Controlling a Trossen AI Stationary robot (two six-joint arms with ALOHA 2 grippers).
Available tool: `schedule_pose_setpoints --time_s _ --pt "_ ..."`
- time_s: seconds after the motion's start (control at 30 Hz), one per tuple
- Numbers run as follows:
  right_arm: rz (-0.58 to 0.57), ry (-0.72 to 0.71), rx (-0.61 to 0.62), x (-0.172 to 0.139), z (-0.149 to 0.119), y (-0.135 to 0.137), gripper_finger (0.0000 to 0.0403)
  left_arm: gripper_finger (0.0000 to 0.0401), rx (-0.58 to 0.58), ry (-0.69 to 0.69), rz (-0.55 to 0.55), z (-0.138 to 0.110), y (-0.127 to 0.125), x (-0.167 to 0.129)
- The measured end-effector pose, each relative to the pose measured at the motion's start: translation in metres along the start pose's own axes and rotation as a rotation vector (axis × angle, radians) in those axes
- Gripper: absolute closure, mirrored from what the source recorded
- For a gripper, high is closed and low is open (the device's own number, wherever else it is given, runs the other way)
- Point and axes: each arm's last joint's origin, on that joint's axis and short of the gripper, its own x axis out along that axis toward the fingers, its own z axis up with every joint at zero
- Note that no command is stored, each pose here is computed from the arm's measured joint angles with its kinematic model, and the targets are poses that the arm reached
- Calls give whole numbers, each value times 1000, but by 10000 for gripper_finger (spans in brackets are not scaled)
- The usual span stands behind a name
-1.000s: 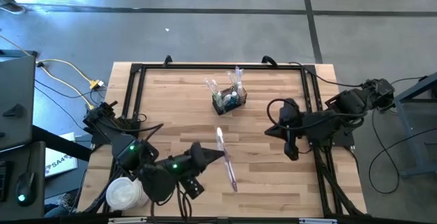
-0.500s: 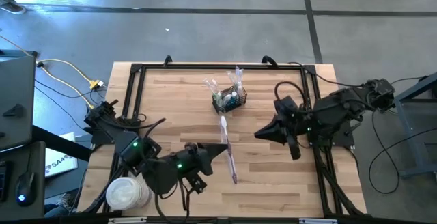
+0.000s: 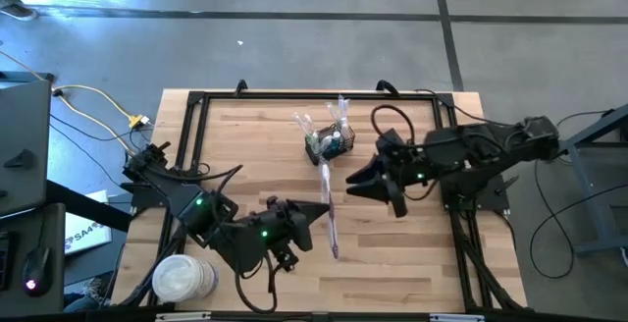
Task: Pick & Place toothbrushing station
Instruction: Put the purple toothbrush into the mesh organizer
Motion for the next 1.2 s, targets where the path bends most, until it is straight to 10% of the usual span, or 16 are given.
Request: schedule_pose_setpoints --time_s 0.37,1.2 --pt "96 48 13 23 4 -5 164 401 21 -11 -13 1 -2 0" --pt "141 87 29 54 4 -16 242 401 19 -20 -41 9 -7 5"
